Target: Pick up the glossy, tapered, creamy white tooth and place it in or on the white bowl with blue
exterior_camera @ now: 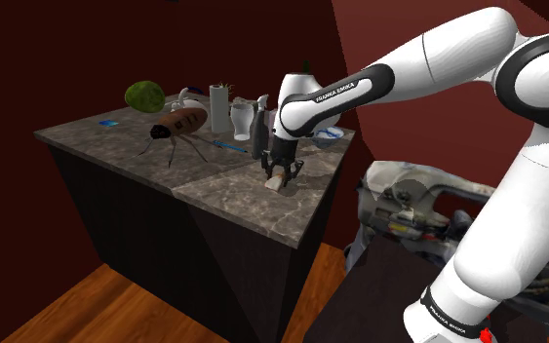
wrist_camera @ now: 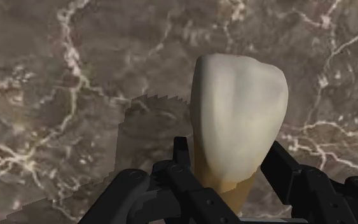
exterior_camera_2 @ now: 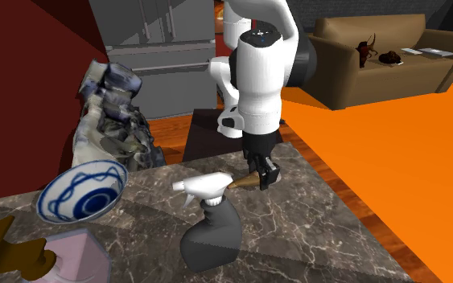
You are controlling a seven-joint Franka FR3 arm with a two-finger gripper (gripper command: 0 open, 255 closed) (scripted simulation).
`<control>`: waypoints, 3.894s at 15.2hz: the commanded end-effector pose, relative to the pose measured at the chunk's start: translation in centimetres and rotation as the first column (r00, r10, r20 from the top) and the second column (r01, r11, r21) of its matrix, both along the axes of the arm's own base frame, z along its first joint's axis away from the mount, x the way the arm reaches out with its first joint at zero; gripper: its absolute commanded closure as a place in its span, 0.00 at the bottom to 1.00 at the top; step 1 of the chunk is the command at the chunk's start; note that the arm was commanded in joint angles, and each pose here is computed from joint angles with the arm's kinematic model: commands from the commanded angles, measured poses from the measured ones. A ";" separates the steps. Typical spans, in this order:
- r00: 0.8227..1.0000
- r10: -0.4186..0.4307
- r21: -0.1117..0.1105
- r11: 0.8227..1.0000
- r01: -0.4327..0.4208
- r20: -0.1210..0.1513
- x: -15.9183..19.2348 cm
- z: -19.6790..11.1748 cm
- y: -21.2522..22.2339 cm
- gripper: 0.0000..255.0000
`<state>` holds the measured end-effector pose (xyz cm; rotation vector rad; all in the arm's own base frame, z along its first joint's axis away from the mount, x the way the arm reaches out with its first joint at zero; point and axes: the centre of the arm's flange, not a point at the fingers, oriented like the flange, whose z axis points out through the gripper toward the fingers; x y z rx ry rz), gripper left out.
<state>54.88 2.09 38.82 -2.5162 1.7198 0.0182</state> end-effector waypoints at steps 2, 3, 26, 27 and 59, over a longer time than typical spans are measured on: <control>1.000 0.000 0.000 1.000 0.000 0.000 0.0 0.0 0.0 1.00; 1.000 0.000 0.000 1.000 0.000 0.000 0.0 0.0 0.0 1.00; 1.000 0.000 0.000 1.000 0.000 0.000 0.0 10.0 0.0 1.00; 1.000 0.000 0.000 1.000 0.000 0.000 0.0 10.5 0.0 1.00; 1.000 0.000 0.000 1.000 0.000 0.000 5.0 15.7 -29.9 1.00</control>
